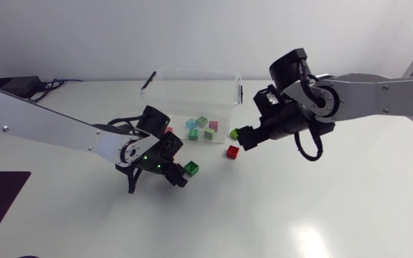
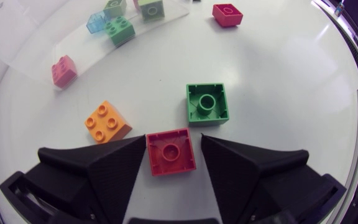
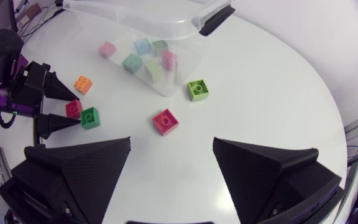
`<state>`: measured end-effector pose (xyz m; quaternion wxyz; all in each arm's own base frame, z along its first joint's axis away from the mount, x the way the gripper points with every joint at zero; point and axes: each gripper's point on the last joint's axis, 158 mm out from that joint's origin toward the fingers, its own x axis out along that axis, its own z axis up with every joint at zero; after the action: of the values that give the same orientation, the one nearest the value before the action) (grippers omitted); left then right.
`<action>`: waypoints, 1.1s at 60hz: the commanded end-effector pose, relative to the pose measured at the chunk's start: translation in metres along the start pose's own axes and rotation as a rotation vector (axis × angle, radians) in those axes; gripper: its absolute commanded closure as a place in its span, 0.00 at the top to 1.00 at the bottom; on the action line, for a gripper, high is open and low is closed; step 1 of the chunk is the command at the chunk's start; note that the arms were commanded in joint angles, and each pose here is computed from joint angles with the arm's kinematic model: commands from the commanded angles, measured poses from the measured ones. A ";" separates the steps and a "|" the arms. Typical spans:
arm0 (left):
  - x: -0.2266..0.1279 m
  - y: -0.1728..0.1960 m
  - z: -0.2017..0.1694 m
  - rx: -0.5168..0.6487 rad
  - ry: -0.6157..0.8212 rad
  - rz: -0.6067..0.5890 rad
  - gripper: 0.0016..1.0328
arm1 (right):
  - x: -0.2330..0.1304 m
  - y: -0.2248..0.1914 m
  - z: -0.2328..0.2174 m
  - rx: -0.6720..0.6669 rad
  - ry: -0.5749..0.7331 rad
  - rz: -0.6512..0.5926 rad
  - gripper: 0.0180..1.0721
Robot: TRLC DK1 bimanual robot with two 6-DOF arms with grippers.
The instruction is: Place the duplo bricks in the container
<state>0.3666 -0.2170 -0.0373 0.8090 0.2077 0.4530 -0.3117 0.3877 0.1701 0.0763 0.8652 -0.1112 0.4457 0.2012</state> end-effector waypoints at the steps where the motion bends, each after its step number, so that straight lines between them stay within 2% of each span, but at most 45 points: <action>1: 0.005 0.005 0.005 -0.019 -0.009 0.000 0.24 | 0.027 0.000 -0.022 -0.031 0.060 0.025 0.91; 14: -0.022 0.010 0.019 -0.021 -0.067 0.020 0.22 | 0.063 0.008 -0.029 -0.112 0.102 0.080 0.91; 32: -0.097 0.015 0.052 -0.017 -0.192 0.054 0.22 | 0.093 0.014 -0.026 -0.190 0.101 0.158 0.91; 55: -0.181 0.035 0.121 -0.030 -0.420 0.128 0.22 | 0.122 -0.001 -0.027 -0.245 0.090 0.166 0.91; 66: -0.201 0.058 0.150 -0.061 -0.508 0.175 0.22 | 0.126 0.002 -0.026 -0.276 0.086 0.177 0.84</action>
<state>0.4026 -0.2073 0.1854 0.9111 0.1574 0.2553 -0.2827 0.4284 0.1914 -0.0364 0.8041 -0.1867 0.4646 0.3206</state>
